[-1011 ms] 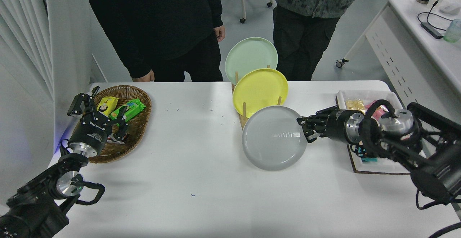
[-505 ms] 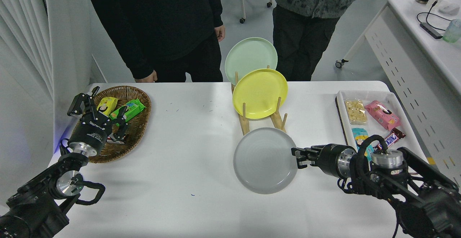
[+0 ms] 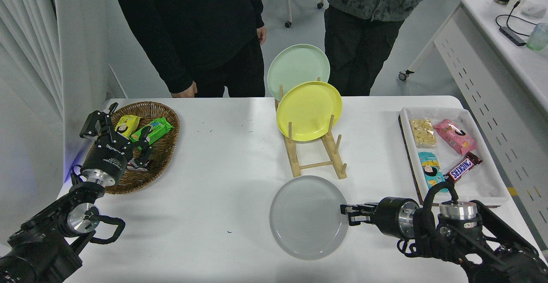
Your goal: Place the plate on the table
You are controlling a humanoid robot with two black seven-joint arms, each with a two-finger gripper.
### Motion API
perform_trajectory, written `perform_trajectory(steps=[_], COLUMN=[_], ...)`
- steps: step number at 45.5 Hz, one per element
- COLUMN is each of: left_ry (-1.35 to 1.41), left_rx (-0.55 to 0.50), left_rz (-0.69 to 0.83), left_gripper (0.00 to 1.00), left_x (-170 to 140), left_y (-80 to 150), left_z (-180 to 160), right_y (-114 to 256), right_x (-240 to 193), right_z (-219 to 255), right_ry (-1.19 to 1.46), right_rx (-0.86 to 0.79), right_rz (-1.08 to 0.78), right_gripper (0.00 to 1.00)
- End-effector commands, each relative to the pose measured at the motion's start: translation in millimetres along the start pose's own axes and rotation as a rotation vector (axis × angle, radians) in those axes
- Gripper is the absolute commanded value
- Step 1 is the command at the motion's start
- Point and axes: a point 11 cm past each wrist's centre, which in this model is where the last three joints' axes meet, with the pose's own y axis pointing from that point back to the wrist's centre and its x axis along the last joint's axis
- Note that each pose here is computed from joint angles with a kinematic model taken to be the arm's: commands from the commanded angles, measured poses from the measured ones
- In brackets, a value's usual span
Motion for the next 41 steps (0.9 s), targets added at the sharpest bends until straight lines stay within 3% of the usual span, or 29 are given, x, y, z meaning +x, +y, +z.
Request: perform_trajectory(steps=[1,24,41], left_ry=[0.000,0.000,-0.001], left_rx=[0.000,-0.002,-0.001], left_rz=[0.000,-0.002,-0.003], left_gripper=[0.98,0.98,0.98], left_x=[0,-1,-1], left_y=[0,-1,-1], left_z=[0,1,1], right_y=[-9,-17,-23], right_x=[12,57,62], right_z=[15,10,9], right_ry=[-0.048,-0.138,-0.174], right_rx=[-0.050,-0.032,-0.012], right_rz=[0.026,0.073,0.056], right_gripper=[0.00,0.00,0.00])
